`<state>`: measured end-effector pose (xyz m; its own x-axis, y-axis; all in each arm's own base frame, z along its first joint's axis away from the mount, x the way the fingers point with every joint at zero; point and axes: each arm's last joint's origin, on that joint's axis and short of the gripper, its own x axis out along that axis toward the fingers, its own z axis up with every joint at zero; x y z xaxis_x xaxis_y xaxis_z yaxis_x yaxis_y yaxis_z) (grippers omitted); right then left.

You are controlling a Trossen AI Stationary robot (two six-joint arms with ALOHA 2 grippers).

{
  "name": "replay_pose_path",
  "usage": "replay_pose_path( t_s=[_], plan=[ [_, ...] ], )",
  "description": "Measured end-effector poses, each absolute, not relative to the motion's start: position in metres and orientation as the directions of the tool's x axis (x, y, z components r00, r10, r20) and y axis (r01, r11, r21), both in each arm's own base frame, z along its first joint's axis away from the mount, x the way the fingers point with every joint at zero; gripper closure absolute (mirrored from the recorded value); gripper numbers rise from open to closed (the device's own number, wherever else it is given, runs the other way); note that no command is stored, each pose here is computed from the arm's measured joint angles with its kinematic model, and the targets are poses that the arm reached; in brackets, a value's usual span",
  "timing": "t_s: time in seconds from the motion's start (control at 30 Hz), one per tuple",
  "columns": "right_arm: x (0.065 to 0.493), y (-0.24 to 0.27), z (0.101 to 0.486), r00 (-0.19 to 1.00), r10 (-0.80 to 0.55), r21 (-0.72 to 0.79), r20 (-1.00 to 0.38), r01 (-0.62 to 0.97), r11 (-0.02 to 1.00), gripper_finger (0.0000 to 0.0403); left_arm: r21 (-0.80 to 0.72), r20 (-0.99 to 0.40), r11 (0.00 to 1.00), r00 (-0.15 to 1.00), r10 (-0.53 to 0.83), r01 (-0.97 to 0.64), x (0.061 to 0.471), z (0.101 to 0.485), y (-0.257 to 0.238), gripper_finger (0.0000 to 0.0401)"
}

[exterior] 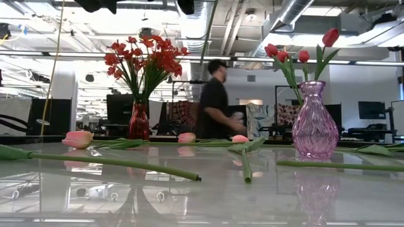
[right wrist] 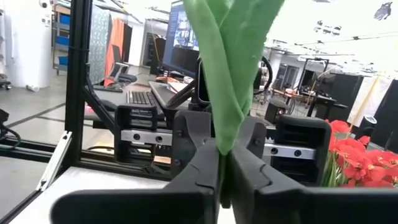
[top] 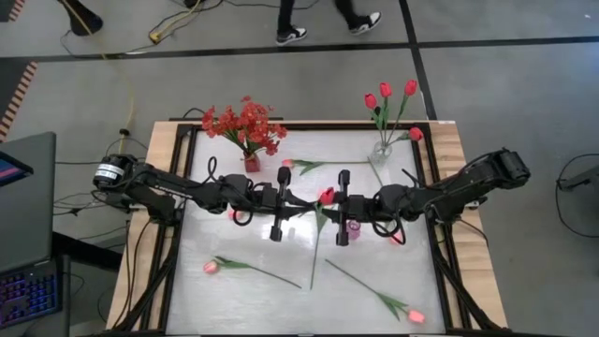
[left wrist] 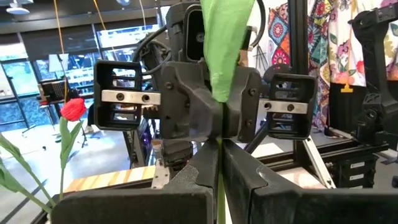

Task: Sort flowers into vase by color
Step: Put the red tulip into the transparent flower vase

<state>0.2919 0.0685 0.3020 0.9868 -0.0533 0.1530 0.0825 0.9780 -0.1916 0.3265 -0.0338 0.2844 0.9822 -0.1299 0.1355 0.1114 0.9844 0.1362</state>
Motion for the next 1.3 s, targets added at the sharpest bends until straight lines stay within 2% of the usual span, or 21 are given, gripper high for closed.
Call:
replay_pose_path(
  t_s=[0.07, 0.2, 0.47, 0.6, 0.83, 0.97, 1.13, 1.3],
  plan=[
    [0.292, 0.068, 0.302, 0.987, -0.056, -0.191, 0.151, 0.085, 0.978, 0.0372, 0.14, 0.133, 0.985, 0.983, -0.123, 0.104, 0.327, 0.284, -0.034, 0.0399],
    [0.291, 0.068, 0.302, 0.988, -0.064, -0.195, 0.138, 0.091, 0.977, 0.0374, 0.211, 0.09, 0.973, 0.99, -0.109, 0.087, 0.327, 0.28, -0.033, 0.0372],
    [0.265, 0.061, 0.314, 0.964, -0.262, -0.21, 0.04, 0.264, 0.941, 0.037, 0.246, -0.072, 0.966, 0.993, 0.096, -0.075, 0.315, 0.278, -0.026, 0.0236],
    [0.245, 0.054, 0.32, 0.921, -0.39, -0.235, -0.028, 0.373, 0.898, 0.0369, 0.175, -0.138, 0.976, 0.979, 0.153, -0.128, 0.296, 0.291, -0.021, 0.019],
    [0.212, 0.022, 0.314, 0.81, -0.58, -0.196, -0.085, 0.557, 0.807, 0.0369, 0.116, -0.136, 0.984, 0.98, 0.147, -0.132, 0.275, 0.308, -0.019, 0.0181],
    [0.193, 0.003, 0.303, 0.712, -0.697, -0.153, -0.084, 0.682, 0.715, 0.037, 0.117, -0.145, 0.984, 0.978, 0.148, -0.132, 0.275, 0.306, -0.019, 0.0185],
    [0.177, -0.014, 0.303, 0.646, -0.761, -0.104, -0.059, 0.754, 0.648, 0.037, 0.12, -0.159, 0.984, 0.976, 0.149, -0.131, 0.276, 0.304, -0.019, 0.0188],
    [0.167, -0.028, 0.304, 0.573, -0.817, -0.14, -0.061, 0.806, 0.576, 0.037, 0.12, -0.157, 0.983, 0.975, 0.156, -0.138, 0.276, 0.305, -0.019, 0.0188]
  ],
)
